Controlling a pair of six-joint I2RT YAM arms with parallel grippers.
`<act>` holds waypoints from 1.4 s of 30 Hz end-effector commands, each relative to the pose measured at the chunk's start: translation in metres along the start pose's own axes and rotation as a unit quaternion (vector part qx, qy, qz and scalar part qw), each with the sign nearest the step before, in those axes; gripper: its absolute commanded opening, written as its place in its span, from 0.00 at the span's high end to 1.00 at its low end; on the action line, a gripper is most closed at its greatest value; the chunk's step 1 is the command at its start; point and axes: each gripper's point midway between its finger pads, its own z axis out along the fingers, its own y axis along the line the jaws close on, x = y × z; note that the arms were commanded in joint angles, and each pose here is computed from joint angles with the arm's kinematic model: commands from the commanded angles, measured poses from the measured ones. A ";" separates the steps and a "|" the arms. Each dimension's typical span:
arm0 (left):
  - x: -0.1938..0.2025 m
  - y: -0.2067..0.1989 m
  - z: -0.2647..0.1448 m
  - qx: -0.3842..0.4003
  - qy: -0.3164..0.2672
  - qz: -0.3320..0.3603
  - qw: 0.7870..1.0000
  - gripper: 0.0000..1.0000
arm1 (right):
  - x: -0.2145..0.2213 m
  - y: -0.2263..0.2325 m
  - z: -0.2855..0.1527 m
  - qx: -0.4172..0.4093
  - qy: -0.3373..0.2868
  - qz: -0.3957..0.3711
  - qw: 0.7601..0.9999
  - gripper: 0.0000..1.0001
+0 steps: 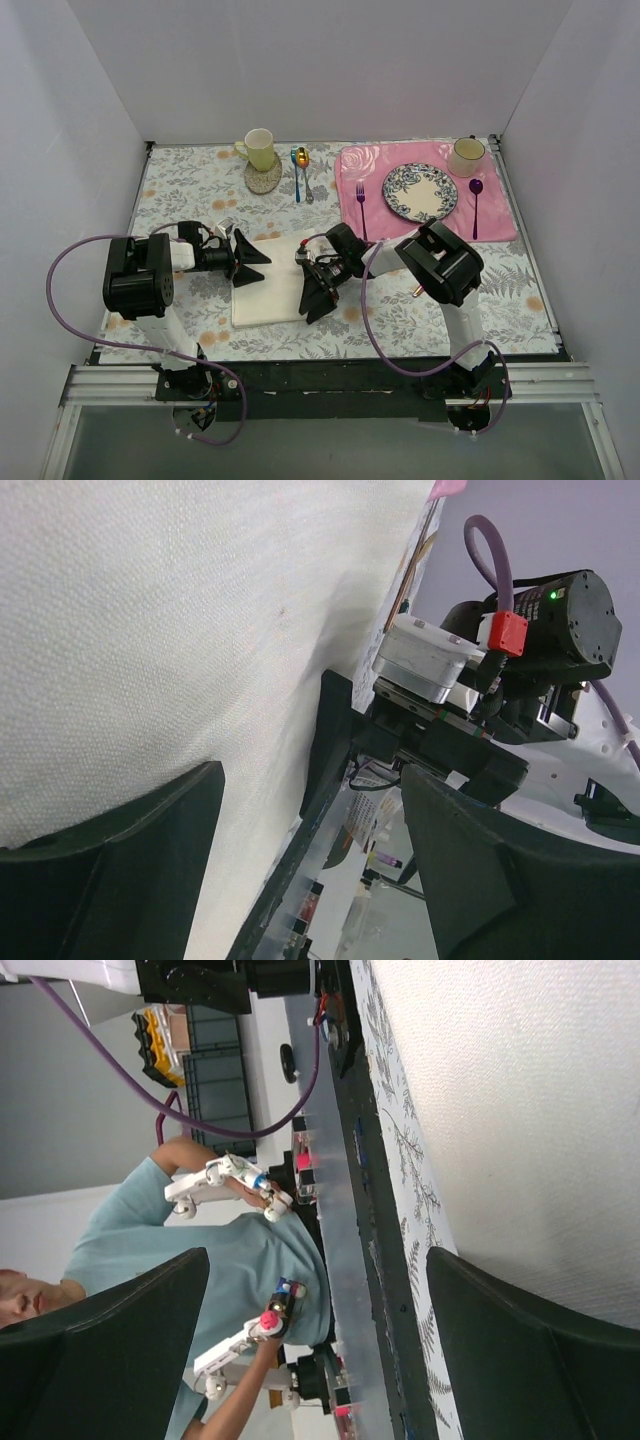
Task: Fold the napkin into a case and place the utensils inside
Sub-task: Smooth out the lower triangle-folded napkin at the center of the board.
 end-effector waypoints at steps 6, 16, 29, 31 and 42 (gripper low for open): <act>-0.005 0.057 -0.002 -0.123 -0.040 -0.010 0.992 0.27 | 0.021 -0.013 -0.020 0.097 -0.025 0.020 0.995 0.01; 0.000 0.039 0.000 -0.093 -0.030 0.013 0.995 0.25 | -0.079 0.056 -0.039 0.073 -0.106 -0.124 0.984 0.01; -0.001 0.049 0.000 -0.115 -0.033 0.010 0.993 0.23 | -0.112 -0.033 -0.056 0.107 -0.143 -0.076 0.981 0.01; -0.001 0.052 0.000 -0.118 -0.030 0.008 0.993 0.23 | -0.097 -0.046 -0.055 0.110 -0.139 -0.048 0.983 0.01; 0.001 0.051 0.000 -0.108 -0.026 0.007 0.994 0.24 | -0.115 0.028 -0.085 0.072 -0.164 -0.121 0.976 0.01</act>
